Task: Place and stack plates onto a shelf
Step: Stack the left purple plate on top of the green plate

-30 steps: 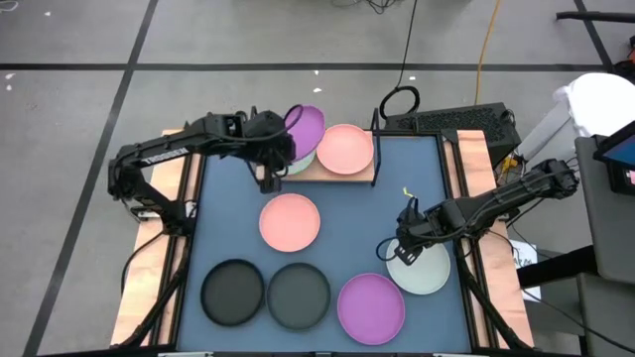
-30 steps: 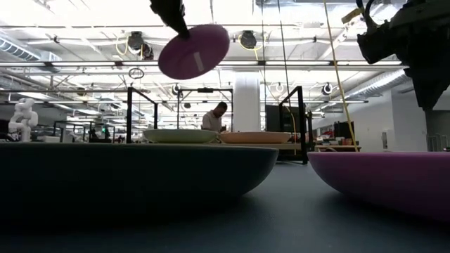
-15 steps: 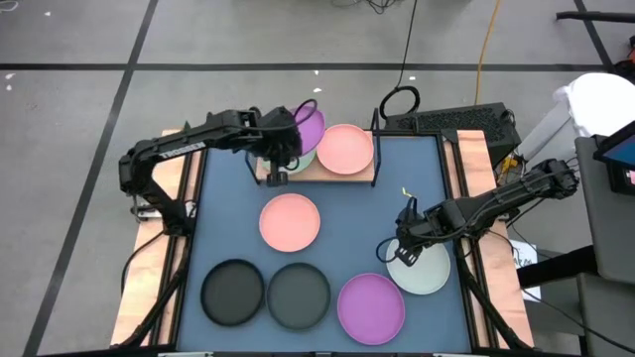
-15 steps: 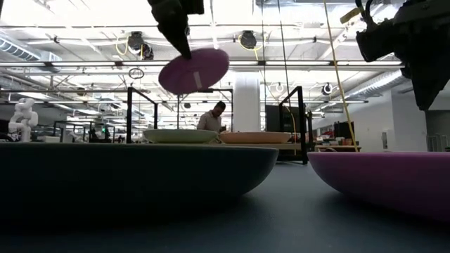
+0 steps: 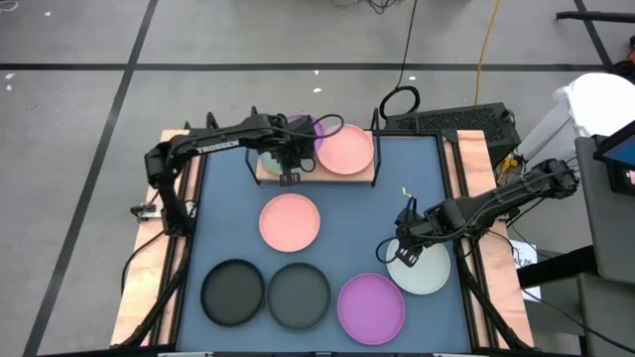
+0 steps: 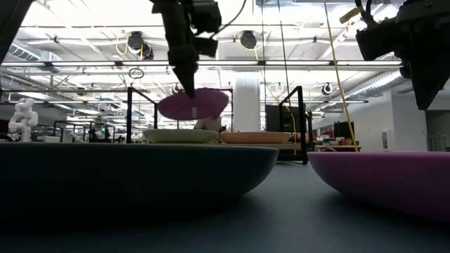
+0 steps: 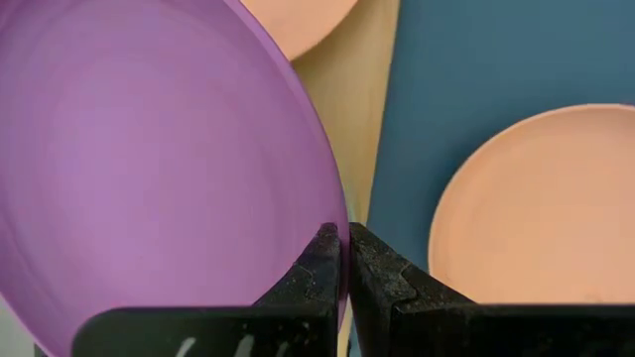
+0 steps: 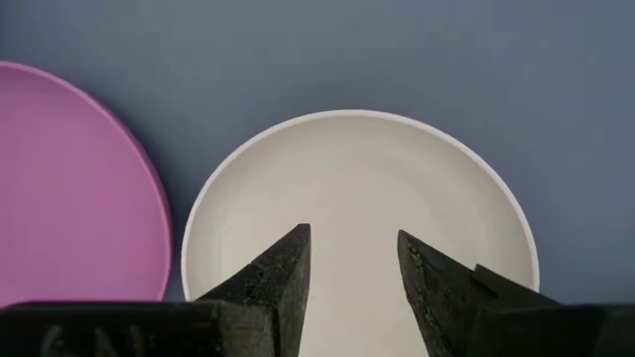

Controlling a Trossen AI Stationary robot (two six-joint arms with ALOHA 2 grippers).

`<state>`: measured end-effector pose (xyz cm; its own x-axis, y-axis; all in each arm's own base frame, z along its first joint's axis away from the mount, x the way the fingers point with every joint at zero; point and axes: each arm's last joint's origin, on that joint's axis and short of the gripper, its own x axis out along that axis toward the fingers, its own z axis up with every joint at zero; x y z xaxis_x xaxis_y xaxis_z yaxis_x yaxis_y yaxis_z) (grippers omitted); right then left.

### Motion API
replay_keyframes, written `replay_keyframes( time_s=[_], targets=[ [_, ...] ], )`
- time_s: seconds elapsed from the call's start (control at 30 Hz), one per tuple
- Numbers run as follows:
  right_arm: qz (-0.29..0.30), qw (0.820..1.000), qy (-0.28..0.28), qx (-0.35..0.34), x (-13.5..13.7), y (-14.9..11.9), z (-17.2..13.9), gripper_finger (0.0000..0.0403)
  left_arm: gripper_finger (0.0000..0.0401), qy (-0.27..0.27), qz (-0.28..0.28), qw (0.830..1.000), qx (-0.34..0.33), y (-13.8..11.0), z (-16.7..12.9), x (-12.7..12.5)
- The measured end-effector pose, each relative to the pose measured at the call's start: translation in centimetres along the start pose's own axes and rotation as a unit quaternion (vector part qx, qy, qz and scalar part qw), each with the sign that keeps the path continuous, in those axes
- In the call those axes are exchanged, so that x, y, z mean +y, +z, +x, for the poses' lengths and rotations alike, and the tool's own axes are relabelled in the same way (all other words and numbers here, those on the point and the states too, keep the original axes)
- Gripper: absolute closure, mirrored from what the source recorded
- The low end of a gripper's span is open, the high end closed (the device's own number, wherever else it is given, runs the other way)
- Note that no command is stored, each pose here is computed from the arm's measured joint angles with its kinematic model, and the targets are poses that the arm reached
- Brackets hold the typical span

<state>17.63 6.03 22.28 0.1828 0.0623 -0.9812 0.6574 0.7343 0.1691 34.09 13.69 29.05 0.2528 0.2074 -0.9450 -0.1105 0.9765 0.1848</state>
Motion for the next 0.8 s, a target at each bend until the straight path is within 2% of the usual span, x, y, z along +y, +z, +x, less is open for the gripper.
replay_keyframes(
  time_s=[0.33,0.6,0.8],
  targets=[
    [0.009,1.000,0.001,-0.001,0.0,0.0,0.0,0.0266,0.0385,0.000,-0.049,0.998,0.050,-0.4,1.4,0.2],
    [0.008,1.000,-0.001,-0.005,0.0,0.0,0.0,0.0266,0.0381,0.001,-0.053,0.997,0.055,-0.3,2.3,0.7],
    [0.010,1.000,-0.006,-0.013,0.0,0.1,0.0,0.0266,0.0379,-0.006,-0.053,0.995,0.083,-0.3,4.2,0.8]
  ],
)
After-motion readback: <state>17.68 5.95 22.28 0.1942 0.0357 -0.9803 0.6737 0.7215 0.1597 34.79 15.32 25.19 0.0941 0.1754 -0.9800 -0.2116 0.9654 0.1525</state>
